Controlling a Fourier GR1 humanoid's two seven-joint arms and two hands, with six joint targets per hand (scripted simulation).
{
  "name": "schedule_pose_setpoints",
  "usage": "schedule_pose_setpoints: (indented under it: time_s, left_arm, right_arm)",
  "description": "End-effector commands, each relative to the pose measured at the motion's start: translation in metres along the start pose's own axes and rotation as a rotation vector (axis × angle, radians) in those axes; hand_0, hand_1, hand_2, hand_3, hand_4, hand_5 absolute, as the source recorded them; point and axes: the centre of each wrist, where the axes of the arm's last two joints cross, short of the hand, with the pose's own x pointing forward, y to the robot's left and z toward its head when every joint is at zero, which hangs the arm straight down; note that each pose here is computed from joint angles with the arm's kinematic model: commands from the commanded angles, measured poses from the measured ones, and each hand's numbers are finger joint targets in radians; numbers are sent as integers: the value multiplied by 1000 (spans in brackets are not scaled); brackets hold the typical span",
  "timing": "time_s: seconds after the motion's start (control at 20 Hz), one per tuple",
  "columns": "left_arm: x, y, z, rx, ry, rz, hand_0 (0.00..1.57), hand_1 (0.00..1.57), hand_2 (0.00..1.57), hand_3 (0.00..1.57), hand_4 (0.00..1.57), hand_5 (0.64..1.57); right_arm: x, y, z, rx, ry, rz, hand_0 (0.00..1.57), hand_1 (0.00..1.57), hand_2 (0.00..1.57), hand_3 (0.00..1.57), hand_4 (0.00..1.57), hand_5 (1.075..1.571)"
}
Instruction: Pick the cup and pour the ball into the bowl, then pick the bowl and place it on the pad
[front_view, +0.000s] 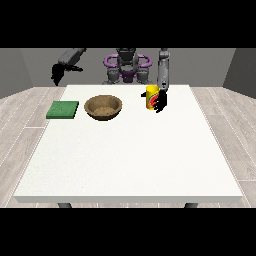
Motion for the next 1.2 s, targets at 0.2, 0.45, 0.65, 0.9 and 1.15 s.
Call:
schedule_pose_setpoints:
  time_s: [0.2,0.45,0.65,0.9,1.15]
  left_arm:
    - [-9,-10,30,35,29,-214,1324,1324,1571,1571,1482,1252]
    - [2,2,10,-105,132,-345,1341,1341,1571,1571,1532,1304]
    - [29,76,-67,-118,77,-632,1436,1436,1571,1571,1571,1321]
    - [67,65,-129,-155,107,-761,1459,1459,1571,1571,1571,1294]
    - [76,36,-140,-124,58,-765,1459,1459,1571,1571,1571,1294]
  right_arm:
    - [17,-15,-3,29,-6,10,0,0,0,0,0,1570]
    - [-9,-41,26,-58,214,5,0,0,0,0,0,1570]
    - [-22,-30,29,-66,225,-5,0,0,0,0,0,1569]
    - [-34,-42,39,-100,234,-1,0,0,0,0,0,1568]
    - [-23,-39,16,-56,165,-32,0,0,0,0,0,1568]
